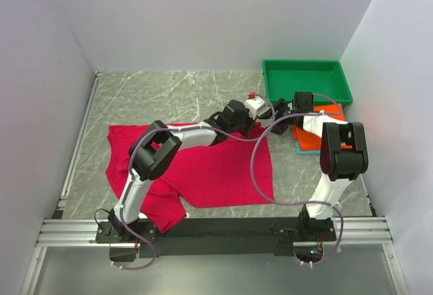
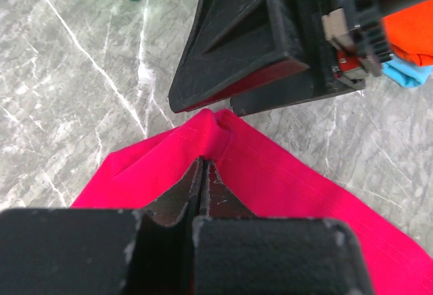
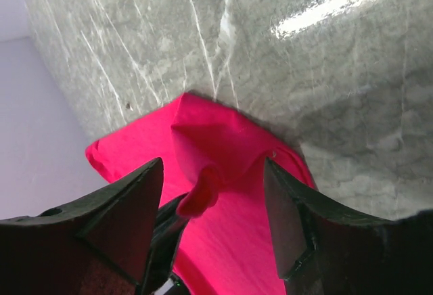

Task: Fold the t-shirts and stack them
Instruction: Fold the tshirt

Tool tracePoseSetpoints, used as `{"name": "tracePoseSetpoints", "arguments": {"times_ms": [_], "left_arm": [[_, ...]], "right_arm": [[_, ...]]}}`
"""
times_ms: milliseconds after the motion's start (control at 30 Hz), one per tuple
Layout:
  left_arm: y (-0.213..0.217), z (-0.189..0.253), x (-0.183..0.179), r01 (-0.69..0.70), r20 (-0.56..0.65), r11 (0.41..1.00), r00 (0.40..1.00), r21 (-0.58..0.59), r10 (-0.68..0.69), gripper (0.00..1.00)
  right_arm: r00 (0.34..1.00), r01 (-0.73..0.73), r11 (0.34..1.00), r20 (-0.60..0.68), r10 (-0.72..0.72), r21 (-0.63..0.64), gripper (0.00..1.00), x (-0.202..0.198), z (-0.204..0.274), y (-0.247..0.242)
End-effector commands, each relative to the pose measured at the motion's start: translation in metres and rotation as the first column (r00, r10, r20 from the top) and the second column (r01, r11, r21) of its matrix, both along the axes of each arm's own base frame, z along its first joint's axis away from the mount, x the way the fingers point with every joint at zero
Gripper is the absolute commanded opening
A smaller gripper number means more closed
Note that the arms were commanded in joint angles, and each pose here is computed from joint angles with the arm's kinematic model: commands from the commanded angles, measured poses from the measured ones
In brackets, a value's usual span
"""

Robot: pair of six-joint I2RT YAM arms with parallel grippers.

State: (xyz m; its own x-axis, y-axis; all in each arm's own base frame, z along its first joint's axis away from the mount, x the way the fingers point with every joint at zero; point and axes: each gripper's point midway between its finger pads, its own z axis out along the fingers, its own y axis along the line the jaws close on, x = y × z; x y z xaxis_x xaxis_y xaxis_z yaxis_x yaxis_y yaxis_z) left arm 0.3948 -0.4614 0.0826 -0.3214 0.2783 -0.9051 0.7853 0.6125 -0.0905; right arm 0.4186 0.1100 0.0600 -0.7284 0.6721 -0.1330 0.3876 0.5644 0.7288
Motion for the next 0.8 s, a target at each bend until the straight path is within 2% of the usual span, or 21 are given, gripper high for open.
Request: {"name": "tracePoseSetpoints", "arguments": {"times_ms": [0,233,333,600,767], "left_arm": [[-0.003,0.061,0.004,0.009,0.085,0.993,0.996,-0.116,0.001,0.01],[-0.004,0.063,0.009,0.001,0.097,0.995,0.995,-0.104,0.009,0.01],[-0.001,0.066,0.013,-0.007,0.104,0.995,0.994,-0.103,0.018,0.01],[-0.001,0.067,0.016,-0.012,0.109,0.995,0.994,-0.101,0.023,0.01],[0.0,0.069,0.016,-0.017,0.111,0.994,0.993,-0.105,0.028,0.01]], "right_arm": [[0.998,-0.002,1.0,0.064,0.0,0.024,0.68,0.011,0.014,0.003],[0.99,-0.053,0.992,0.121,0.067,-0.115,0.59,0.004,0.022,-0.009],[0.991,-0.047,0.993,0.117,0.06,-0.11,0.53,-0.003,0.021,-0.009],[0.995,-0.011,0.993,0.097,0.022,-0.117,0.51,-0.022,0.022,-0.013],[0.997,-0.041,0.998,0.068,0.044,-0.048,0.51,-0.037,0.017,-0.002]]}}
